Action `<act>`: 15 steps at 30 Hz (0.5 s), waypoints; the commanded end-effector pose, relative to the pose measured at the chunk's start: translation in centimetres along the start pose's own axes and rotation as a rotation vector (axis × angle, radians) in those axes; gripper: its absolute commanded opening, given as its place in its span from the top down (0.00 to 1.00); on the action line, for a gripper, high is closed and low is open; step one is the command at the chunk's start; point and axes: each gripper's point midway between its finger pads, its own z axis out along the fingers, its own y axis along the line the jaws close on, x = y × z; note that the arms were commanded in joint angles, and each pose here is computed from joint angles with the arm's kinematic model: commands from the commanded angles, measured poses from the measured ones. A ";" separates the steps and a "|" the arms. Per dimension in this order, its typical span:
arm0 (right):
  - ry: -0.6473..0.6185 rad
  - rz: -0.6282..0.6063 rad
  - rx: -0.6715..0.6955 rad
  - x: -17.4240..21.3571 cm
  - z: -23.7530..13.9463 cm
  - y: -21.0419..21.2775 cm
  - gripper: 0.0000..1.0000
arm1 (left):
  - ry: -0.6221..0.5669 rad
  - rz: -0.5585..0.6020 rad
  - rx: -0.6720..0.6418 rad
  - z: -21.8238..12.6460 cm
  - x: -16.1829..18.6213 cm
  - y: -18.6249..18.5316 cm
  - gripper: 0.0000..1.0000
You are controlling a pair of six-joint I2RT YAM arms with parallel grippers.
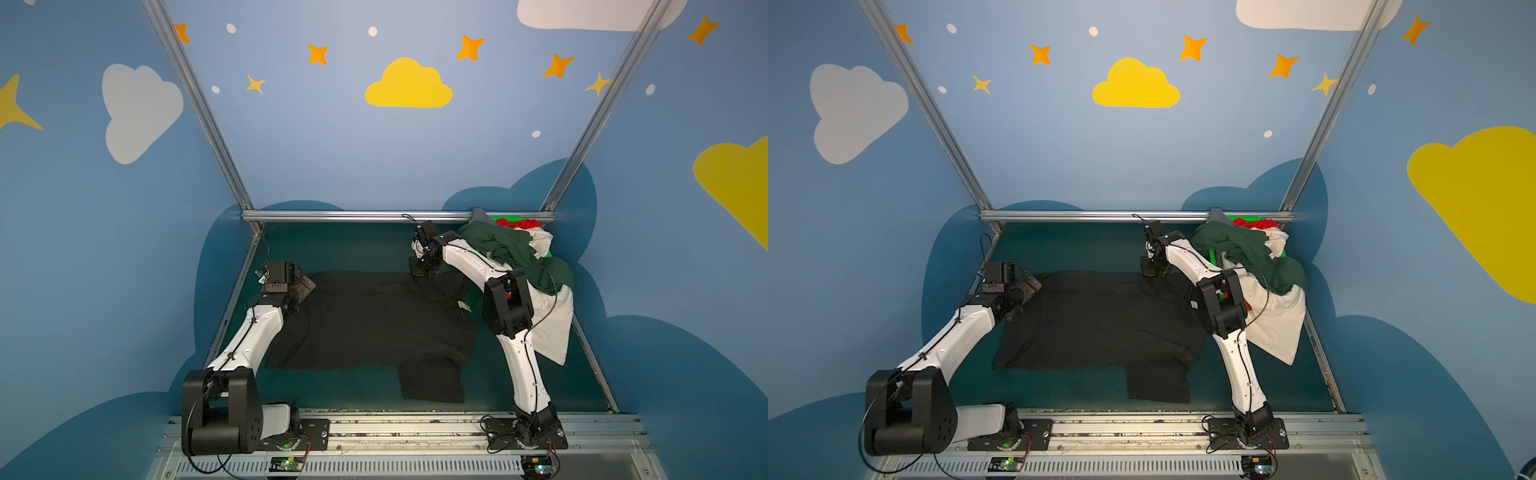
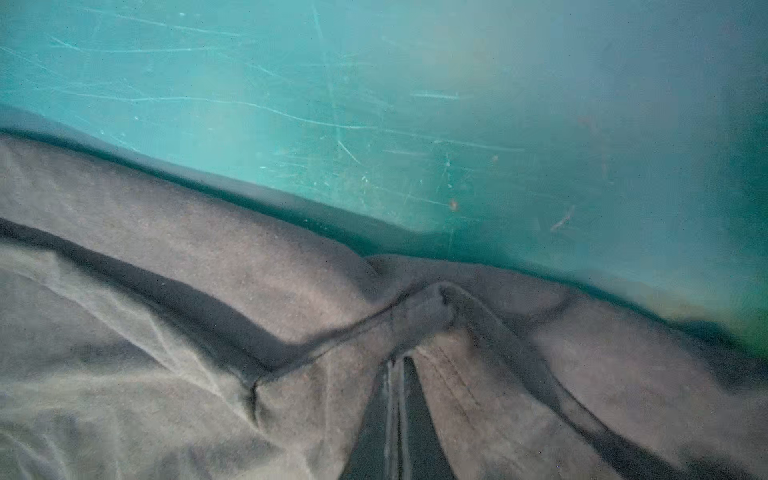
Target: Fold and stack the t-shirts
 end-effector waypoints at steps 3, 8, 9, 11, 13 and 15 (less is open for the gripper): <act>-0.018 0.001 0.004 -0.4 -1.9 0.8 0.59 | 0.016 0.018 -0.028 0.3 0.5 0.6 0.00; 0.016 -0.013 0.069 -0.3 -0.3 0.1 0.50 | 0.022 0.018 -0.032 0.6 0.6 0.7 0.00; 0.020 -0.015 0.083 -0.2 -0.1 -0.1 0.50 | 0.024 0.019 -0.031 0.6 0.6 0.6 0.00; 0.027 -0.019 0.100 -0.2 0.6 -0.3 0.51 | 0.029 0.018 -0.030 0.7 0.7 0.6 0.00; 0.032 -0.021 0.101 -0.1 1.1 -0.3 0.51 | 0.030 0.016 -0.028 0.8 0.7 0.6 0.00; 0.036 -0.026 0.120 -0.1 1.5 -0.5 0.51 | 0.030 0.014 -0.028 0.7 0.7 0.5 0.00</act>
